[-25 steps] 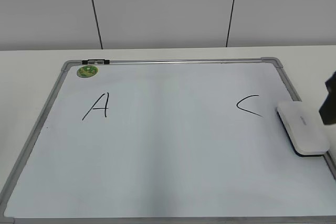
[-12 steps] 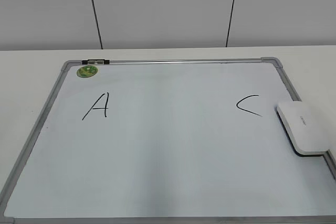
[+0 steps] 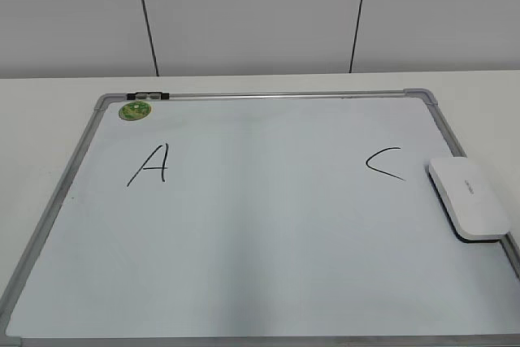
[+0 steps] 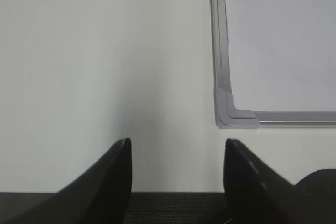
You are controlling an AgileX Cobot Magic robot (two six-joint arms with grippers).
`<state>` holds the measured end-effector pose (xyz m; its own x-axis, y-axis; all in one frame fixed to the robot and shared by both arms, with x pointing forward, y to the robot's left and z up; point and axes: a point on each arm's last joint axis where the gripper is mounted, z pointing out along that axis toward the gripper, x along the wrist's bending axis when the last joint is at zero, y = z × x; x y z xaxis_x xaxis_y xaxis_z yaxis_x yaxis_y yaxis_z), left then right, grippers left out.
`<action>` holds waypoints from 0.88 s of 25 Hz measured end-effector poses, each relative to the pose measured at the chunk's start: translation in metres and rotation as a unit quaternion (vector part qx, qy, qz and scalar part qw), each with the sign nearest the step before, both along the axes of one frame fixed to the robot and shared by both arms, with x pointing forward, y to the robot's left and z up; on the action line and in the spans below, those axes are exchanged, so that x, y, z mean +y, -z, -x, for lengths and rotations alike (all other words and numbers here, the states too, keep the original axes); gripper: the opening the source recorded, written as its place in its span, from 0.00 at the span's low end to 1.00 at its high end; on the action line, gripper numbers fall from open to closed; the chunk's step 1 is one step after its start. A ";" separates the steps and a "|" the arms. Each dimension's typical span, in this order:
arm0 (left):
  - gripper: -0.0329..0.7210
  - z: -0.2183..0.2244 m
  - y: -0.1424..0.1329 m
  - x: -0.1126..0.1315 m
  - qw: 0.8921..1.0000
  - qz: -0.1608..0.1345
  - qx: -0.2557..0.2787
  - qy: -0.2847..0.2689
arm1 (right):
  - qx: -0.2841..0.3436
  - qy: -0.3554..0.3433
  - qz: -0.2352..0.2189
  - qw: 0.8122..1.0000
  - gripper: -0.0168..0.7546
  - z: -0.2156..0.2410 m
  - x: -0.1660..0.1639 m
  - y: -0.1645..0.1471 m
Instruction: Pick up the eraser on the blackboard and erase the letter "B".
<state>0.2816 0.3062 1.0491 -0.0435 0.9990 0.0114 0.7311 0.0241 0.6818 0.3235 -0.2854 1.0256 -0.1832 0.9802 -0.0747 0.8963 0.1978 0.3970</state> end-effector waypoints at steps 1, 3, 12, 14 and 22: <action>0.60 0.000 0.000 0.000 1.000 0.000 0.000 0.000 | 0.003 -0.007 0.002 1.000 0.68 0.001 0.000 0.002; 0.60 0.000 0.000 0.000 1.000 0.000 0.000 0.000 | 0.006 -0.027 0.002 1.000 0.68 0.001 0.002 0.002; 0.60 0.000 0.000 0.000 1.000 0.002 -0.001 0.000 | 0.011 -0.069 -0.010 0.997 0.68 0.002 0.007 0.002; 0.60 0.000 0.000 -0.001 1.000 0.005 -0.001 0.000 | 0.009 -0.070 -0.012 0.997 0.68 0.002 0.007 0.002; 0.60 0.000 0.000 -0.001 1.000 0.007 0.000 0.001 | 0.009 -0.070 -0.012 0.997 0.68 0.002 0.007 0.002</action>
